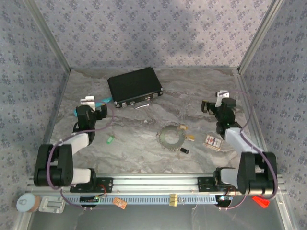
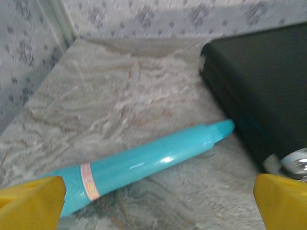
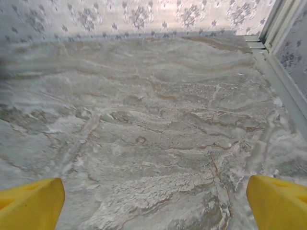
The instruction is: Put the keys on the keyring
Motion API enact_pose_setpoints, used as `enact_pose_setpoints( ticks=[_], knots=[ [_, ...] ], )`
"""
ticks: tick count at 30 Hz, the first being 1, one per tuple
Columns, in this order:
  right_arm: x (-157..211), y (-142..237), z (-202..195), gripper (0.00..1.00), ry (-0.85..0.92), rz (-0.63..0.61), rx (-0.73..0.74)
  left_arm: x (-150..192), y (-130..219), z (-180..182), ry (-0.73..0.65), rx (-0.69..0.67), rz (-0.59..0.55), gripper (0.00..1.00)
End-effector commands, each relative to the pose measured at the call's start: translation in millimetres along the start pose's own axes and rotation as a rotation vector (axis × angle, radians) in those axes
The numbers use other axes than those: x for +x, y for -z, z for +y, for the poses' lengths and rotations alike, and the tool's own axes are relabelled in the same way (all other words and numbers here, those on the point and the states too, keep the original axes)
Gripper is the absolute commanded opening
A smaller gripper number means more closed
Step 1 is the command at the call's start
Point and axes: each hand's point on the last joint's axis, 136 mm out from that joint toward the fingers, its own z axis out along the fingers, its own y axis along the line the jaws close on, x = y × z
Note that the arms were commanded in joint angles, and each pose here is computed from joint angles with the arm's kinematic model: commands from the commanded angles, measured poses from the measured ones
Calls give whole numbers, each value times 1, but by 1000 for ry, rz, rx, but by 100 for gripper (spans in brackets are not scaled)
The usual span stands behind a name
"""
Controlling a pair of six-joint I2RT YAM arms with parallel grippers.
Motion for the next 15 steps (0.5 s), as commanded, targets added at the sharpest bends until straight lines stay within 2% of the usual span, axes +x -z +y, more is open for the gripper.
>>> enact_pose_setpoints(
  ticks=[1, 7, 11, 15],
  knots=[
    [34, 25, -3, 99, -128, 120, 30, -12, 14, -20, 1, 74, -3, 100],
    [59, 66, -21, 99, -384, 194, 139, -27, 27, -76, 105, 272, 47, 100],
    [65, 81, 8, 98, -457, 249, -28, -27, 46, -112, 140, 384, 88, 100],
    [72, 89, 42, 86, -493, 327, -163, -14, 68, -131, 203, 414, 120, 98]
  ],
)
